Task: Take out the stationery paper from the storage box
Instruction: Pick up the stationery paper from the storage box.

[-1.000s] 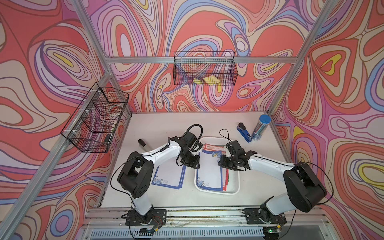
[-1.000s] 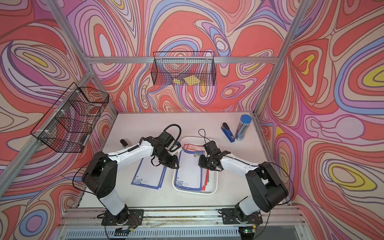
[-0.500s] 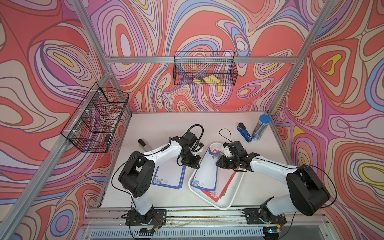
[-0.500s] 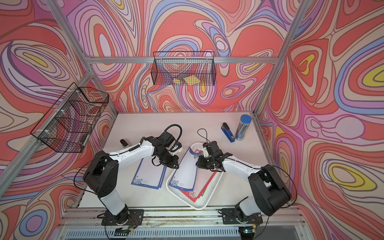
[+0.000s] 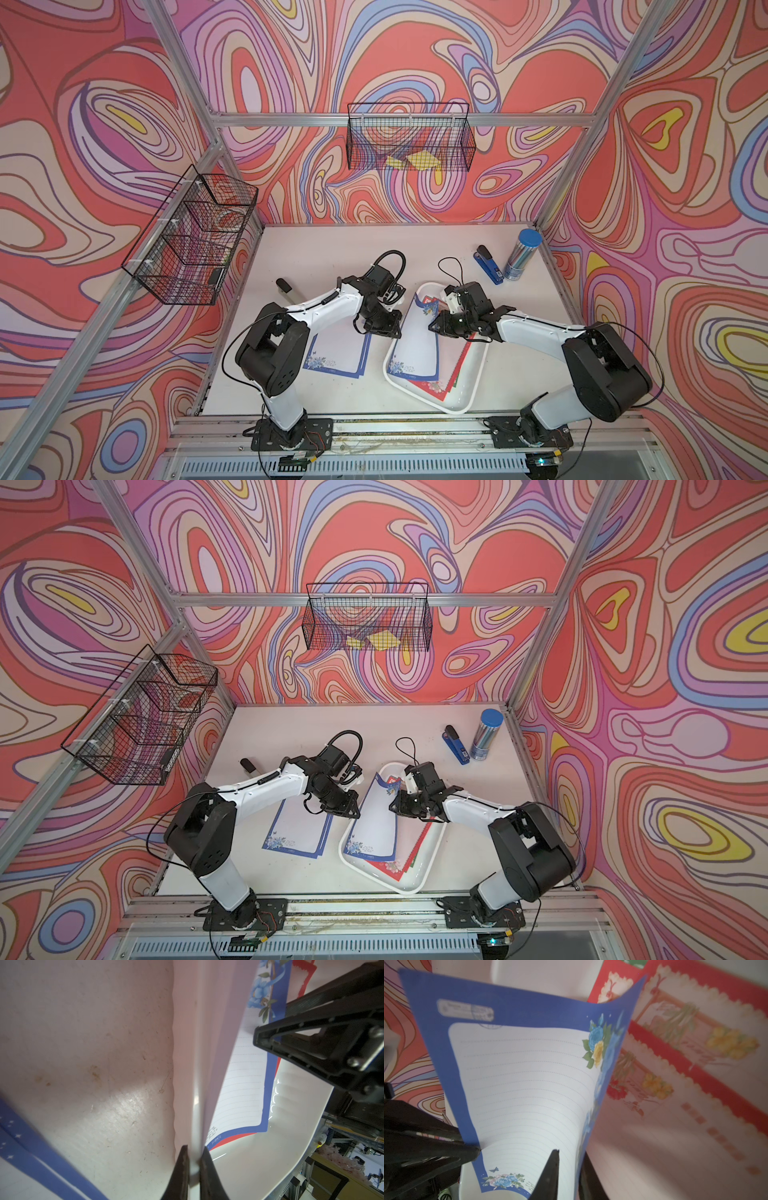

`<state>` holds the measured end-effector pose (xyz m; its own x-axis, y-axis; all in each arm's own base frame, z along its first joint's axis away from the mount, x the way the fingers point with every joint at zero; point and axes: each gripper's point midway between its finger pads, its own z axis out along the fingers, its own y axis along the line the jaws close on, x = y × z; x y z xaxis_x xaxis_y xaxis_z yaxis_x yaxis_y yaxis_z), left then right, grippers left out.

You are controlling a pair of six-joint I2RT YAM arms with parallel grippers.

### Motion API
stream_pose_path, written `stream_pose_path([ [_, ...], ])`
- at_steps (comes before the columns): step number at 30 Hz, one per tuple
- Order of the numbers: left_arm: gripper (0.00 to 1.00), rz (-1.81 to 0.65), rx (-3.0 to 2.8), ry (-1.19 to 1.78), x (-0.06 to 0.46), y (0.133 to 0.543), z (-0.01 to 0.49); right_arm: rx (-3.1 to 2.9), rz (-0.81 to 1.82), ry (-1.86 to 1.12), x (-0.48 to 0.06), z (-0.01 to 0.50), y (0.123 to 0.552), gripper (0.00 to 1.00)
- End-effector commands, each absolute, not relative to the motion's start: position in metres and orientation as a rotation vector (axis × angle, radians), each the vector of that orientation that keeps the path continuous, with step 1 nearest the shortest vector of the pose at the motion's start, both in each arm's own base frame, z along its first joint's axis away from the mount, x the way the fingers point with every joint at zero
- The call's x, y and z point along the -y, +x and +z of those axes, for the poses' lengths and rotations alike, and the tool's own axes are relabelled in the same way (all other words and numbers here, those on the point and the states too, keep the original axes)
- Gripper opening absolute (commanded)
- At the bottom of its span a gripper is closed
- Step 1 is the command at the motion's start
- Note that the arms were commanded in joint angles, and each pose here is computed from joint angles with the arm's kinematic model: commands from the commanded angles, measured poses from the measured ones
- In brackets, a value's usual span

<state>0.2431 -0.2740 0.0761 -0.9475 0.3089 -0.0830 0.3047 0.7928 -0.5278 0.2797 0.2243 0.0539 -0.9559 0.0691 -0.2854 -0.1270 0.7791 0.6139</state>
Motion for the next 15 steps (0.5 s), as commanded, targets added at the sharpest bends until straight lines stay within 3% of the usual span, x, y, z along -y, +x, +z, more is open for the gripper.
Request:
stream_pose_path([
  [1, 0.03, 0.883, 3.016, -0.346, 0.274, 0.249, 0.073, -2.658, 0.99, -0.033, -0.227, 0.056, 0.288, 0.21],
  [15, 0.02, 1.033, 3.02, -0.091, 0.286, 0.259, 0.069, -2.648, 0.996, -0.021, -0.217, 0.061, 0.304, 0.19],
])
